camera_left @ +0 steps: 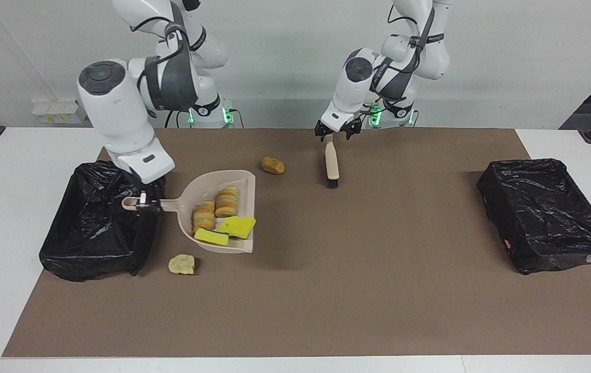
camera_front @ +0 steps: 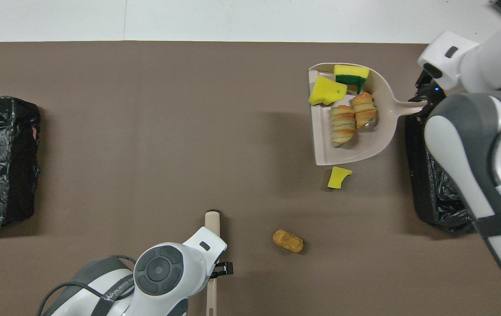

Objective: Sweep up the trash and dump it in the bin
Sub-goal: 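Carry the loaded dustpan with the right gripper over the nearer black bin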

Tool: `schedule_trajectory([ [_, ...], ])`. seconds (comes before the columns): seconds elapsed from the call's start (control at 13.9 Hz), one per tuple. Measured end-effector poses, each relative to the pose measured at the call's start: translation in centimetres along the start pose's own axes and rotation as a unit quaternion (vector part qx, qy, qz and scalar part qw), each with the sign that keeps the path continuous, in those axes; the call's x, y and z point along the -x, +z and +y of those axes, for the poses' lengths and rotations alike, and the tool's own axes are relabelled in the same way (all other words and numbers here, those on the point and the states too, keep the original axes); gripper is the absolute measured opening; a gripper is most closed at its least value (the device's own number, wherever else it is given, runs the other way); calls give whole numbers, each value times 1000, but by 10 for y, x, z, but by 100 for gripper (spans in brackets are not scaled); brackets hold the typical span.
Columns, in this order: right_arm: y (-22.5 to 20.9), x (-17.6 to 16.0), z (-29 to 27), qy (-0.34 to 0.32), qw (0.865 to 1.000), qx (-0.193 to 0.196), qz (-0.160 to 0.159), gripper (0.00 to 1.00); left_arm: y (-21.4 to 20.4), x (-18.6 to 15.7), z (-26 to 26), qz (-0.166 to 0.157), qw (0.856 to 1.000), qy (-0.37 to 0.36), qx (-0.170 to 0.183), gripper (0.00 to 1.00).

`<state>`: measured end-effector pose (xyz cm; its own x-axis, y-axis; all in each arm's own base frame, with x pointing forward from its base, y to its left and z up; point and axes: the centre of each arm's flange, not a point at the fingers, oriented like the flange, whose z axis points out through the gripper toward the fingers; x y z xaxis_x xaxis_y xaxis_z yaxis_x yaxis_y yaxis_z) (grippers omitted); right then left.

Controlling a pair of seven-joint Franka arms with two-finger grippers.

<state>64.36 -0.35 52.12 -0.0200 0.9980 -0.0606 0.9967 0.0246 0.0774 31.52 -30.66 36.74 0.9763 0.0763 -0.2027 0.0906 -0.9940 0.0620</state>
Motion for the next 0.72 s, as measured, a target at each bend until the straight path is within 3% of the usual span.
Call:
schedule_trajectory([
  [0.36,9,151,-20,-19,1000,9,-13,31,-80,-81,-53,64,997,-17,37,100],
  [0.72,11,220,-45,-21,995,-14,-99,31,-107,-140,-162,91,995,34,34,100],
])
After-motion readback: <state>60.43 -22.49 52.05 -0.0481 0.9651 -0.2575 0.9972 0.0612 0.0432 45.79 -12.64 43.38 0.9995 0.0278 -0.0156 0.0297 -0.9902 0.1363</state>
